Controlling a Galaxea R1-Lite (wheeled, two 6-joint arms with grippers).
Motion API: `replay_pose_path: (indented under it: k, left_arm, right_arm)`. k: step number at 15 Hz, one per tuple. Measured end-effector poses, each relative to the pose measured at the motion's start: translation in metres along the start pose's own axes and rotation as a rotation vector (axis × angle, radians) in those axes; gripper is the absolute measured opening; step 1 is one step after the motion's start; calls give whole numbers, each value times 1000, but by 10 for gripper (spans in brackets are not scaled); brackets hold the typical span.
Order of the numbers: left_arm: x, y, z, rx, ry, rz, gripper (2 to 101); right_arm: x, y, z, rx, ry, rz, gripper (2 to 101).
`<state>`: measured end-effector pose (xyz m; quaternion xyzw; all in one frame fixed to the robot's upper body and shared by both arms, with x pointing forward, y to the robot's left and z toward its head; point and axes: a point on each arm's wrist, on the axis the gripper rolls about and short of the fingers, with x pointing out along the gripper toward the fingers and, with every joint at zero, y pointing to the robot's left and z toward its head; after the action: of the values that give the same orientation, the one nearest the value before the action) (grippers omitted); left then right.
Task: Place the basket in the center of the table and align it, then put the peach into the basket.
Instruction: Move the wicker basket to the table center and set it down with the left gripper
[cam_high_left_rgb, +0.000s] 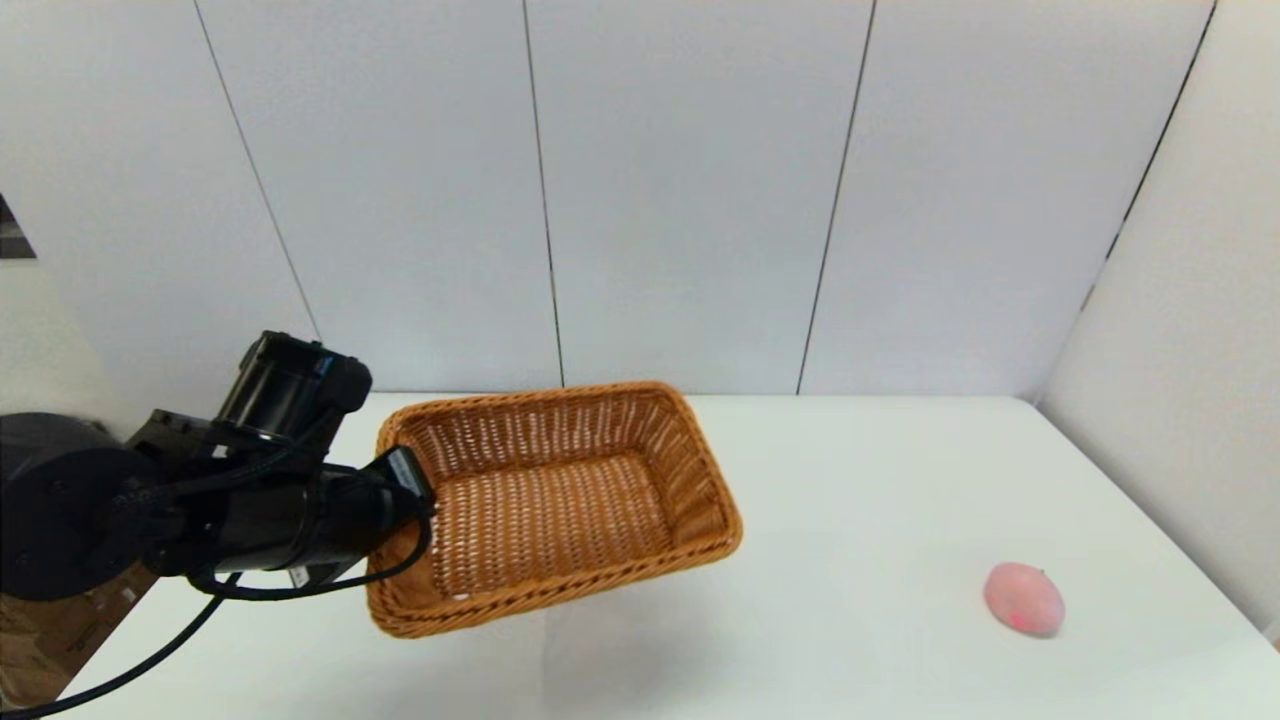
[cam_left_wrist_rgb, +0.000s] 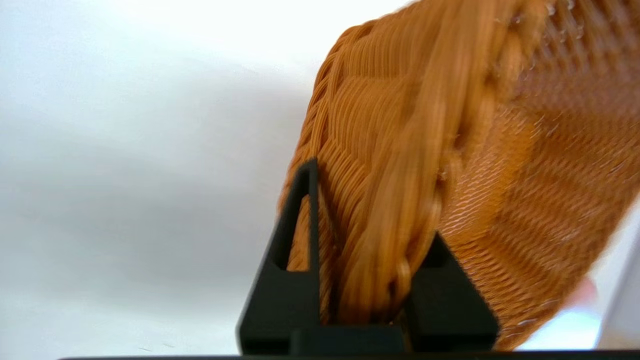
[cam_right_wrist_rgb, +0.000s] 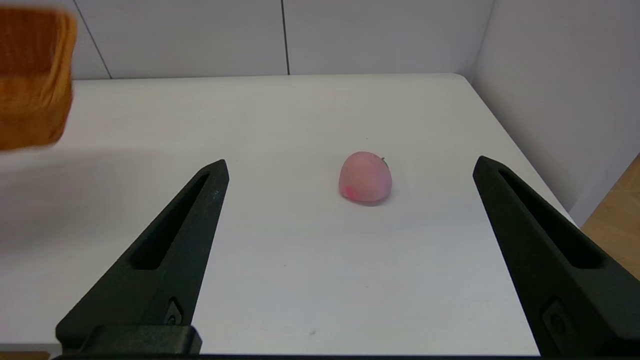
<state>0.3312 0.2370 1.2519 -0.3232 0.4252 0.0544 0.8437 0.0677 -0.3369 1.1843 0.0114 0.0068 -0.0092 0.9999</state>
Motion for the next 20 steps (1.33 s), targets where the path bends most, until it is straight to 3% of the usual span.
replay_pose_path:
  k: [6, 12, 20]
  left_arm:
    - [35, -30, -12, 22, 80, -13, 196]
    - [65, -34, -21, 27, 263, -53, 196]
    - [90, -35, -39, 82, 335, -108, 195]
  right_arm:
    - [0, 0, 0, 0, 0, 0, 971]
    - [0, 0, 0, -1, 0, 0, 971]
    - [0, 0, 0, -1, 0, 0, 971]
